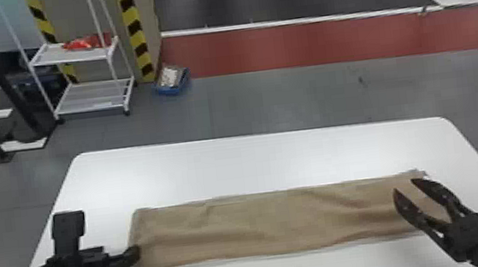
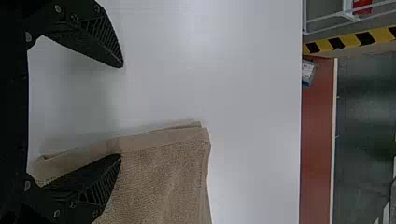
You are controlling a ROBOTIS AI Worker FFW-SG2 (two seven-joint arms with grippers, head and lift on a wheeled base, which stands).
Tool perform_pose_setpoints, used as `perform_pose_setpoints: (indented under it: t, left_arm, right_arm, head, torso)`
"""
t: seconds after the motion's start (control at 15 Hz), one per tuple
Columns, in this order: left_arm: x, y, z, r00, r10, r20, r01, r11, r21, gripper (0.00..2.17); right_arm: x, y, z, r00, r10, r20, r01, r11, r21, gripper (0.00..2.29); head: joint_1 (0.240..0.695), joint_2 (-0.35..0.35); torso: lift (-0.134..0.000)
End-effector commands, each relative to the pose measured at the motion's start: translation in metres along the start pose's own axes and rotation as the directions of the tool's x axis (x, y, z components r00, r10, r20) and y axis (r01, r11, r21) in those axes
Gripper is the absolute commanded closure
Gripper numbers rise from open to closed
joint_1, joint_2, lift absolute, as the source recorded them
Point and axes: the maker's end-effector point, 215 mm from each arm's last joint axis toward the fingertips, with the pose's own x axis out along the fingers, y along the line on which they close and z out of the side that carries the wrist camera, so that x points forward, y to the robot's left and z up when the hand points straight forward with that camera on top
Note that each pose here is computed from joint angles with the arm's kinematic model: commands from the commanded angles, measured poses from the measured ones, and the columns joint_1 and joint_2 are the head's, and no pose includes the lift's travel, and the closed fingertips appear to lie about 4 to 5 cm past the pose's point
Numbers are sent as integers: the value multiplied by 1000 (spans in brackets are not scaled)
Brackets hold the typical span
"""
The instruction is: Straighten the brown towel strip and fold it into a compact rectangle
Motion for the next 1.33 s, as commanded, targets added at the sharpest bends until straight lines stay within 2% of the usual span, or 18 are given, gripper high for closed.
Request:
perform_pose_setpoints:
  t: [0.0,0.13,0.27,0.4,0.67,0.73,1.07,1.13,1.27]
  left_arm:
    - [-3,-6,20,999,-9,49,9,1000,7,215]
    - [-11,-4,37,995,-7,95,7,1000,7,215]
    - [-18,-5,37,994,-17,107,16,1000,3,215]
    - [-19,-11,32,995,-31,91,31,1000,-2,221]
    - [-10,-22,24,997,-54,62,55,998,-17,421]
    - [-5,-27,19,998,-60,35,60,998,-17,417]
    - [1,-28,12,998,-59,9,59,998,2,421]
    - [2,-29,11,998,-57,8,57,998,12,633]
    - [2,-29,8,998,-57,-3,57,998,17,728]
  right_arm:
    - [0,0,-1,1000,0,-3,0,1000,2,599]
    - [0,-4,-1,1000,-2,-7,2,1000,-1,596]
    - [-1,-11,1,1000,-9,-7,9,1000,-8,596]
    - [0,-20,3,1000,-17,-13,16,1000,-13,596]
    - [1,-23,4,1000,-16,-14,15,1000,-21,599]
    - [1,-24,4,1000,-17,-14,16,1000,-21,599]
    - [-8,-30,1,999,-31,-16,31,999,-21,599]
    - [-8,-30,1,999,-31,-16,31,999,-21,599]
    - [-8,-30,1,999,-32,-16,31,999,-20,599]
  head:
    - [695,-24]
    - [695,-34]
    - [695,-38]
    - [695,-45]
    - [695,-69]
    - [695,-72]
    - [695,-88]
    - [695,-93]
    - [695,-96]
  torso:
    - [0]
    - [0]
    - [0]
    - [0]
    - [0]
    - [0]
    - [0]
    - [0]
    - [0]
